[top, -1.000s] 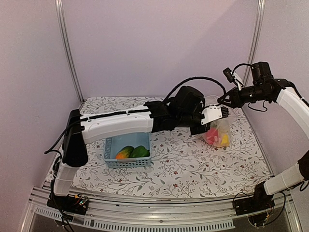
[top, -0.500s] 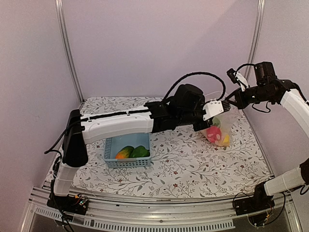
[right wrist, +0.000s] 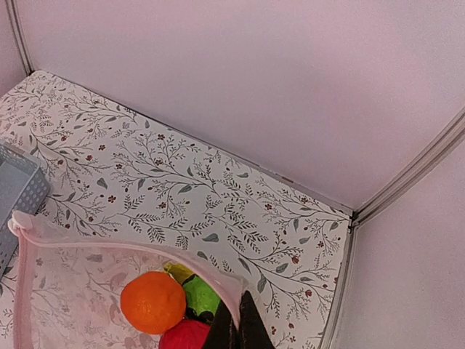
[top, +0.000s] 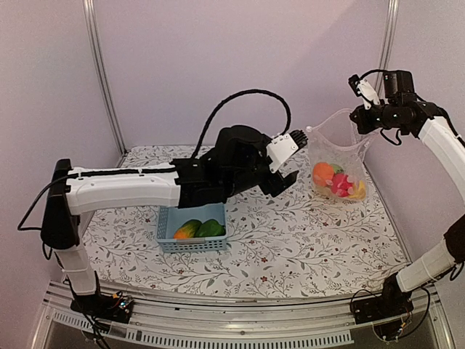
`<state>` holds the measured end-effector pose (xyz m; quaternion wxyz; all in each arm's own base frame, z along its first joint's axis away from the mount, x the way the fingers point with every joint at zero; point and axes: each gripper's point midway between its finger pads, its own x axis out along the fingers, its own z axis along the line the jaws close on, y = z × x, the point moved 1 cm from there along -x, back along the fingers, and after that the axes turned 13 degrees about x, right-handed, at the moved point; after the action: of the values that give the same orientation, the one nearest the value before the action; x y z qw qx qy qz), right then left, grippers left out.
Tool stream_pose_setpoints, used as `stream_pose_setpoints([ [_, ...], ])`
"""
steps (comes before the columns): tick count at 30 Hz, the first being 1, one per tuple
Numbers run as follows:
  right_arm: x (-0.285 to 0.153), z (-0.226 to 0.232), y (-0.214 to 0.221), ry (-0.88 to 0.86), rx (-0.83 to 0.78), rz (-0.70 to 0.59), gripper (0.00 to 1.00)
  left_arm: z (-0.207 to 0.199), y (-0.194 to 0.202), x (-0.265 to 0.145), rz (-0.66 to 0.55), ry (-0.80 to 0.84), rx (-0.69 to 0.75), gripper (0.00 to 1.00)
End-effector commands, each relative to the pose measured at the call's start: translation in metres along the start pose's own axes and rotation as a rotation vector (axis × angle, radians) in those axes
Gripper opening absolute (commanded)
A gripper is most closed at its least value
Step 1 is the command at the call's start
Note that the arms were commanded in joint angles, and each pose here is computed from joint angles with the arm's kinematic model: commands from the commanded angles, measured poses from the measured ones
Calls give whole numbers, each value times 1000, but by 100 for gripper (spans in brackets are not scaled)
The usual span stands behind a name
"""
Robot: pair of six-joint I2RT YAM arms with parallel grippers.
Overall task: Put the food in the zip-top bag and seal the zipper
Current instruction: Adjust the zipper food storage bag at the corner of the board, then pick up the fake fruit from the bin.
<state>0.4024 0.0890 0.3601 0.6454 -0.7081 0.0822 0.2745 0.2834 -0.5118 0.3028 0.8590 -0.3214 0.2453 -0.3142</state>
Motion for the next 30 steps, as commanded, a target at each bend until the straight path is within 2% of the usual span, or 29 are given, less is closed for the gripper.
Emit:
stream_pose_setpoints([
  [1,9,3,-16,-32,20,-53,0,8,49,-37,143,-15,-170,84],
  [7,42,37,43,-240,58,68,0,-18,138,-74,391,56,-312,84],
  [9,43,47,53,-299,61,87,0,-21,167,-84,494,65,-373,82],
  [10,38,56,55,-353,61,86,0,-25,188,-95,585,89,-416,81],
  [12,33,59,53,-373,56,76,0,-33,203,-107,660,129,-437,80],
  [16,30,68,52,-432,48,67,0,-38,220,-126,755,175,-473,78],
  [27,33,78,66,-500,47,50,0,-45,244,-165,899,272,-578,75],
  [30,30,79,65,-501,37,39,0,-46,252,-169,936,303,-622,66],
])
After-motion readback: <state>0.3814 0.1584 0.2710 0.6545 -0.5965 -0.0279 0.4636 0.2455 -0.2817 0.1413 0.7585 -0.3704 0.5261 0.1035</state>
